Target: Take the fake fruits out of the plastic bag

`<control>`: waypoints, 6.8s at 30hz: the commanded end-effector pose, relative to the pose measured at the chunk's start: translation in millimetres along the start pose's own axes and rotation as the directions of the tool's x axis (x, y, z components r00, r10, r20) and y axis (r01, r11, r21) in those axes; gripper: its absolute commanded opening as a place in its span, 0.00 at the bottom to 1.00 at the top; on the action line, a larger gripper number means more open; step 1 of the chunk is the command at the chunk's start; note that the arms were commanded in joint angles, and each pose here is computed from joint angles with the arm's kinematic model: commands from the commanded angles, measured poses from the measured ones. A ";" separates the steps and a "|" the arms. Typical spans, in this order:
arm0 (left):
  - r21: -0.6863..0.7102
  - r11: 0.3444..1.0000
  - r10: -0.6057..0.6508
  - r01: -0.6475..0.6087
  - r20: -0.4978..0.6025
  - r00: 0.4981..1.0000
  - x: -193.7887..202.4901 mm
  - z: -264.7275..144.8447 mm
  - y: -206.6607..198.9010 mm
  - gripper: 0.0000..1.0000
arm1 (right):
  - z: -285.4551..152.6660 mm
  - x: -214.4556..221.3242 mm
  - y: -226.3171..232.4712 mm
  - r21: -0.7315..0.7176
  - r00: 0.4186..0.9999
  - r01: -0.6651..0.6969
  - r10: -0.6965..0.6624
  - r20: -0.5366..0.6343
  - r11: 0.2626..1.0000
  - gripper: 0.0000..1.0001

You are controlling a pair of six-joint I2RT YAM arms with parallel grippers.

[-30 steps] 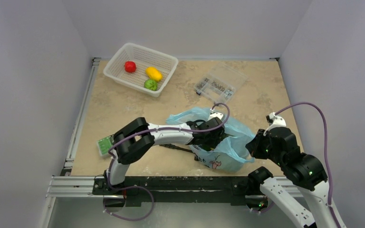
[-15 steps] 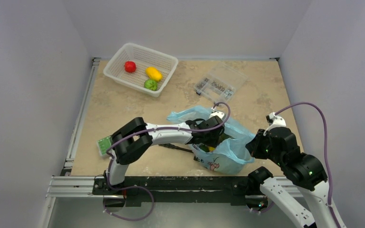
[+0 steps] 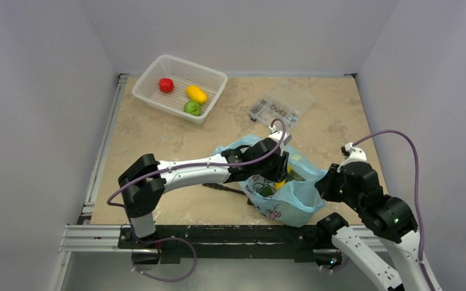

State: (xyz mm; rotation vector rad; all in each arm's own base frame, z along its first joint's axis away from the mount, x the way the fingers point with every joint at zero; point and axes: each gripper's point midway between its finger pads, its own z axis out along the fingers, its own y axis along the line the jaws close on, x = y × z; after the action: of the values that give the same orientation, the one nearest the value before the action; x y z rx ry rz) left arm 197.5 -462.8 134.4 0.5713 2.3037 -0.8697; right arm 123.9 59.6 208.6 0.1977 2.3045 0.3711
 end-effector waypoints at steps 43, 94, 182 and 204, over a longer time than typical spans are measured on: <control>-0.337 0.941 0.195 -0.018 0.497 0.846 -169.6 -253.6 99.3 0.00 | -19.1 -48.2 -15.5 0.063 0.959 -0.124 0.103 0.264 0.990 0.00; -0.106 0.753 -0.485 0.649 0.576 0.658 -221.1 -208.4 336.5 0.92 | -22.1 -64.9 -2.4 0.029 0.950 -0.133 0.119 0.290 0.991 0.00; 0.191 0.975 0.104 -0.116 0.071 0.992 -32.3 -117.2 -63.7 0.84 | 108.0 -37.7 23.7 0.018 0.907 -0.371 0.359 0.219 0.928 0.99; 0.137 0.986 0.086 -0.092 0.049 0.995 -27.2 -102.1 -54.2 0.83 | 121.2 -59.0 18.2 -0.059 0.875 -0.242 0.244 0.418 0.969 0.00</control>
State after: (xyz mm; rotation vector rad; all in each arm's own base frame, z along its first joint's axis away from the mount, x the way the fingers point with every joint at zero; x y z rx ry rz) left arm 144.4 -425.8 229.0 0.7526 2.1805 -0.9609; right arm 248.8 89.2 164.1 0.5763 1.8765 0.4543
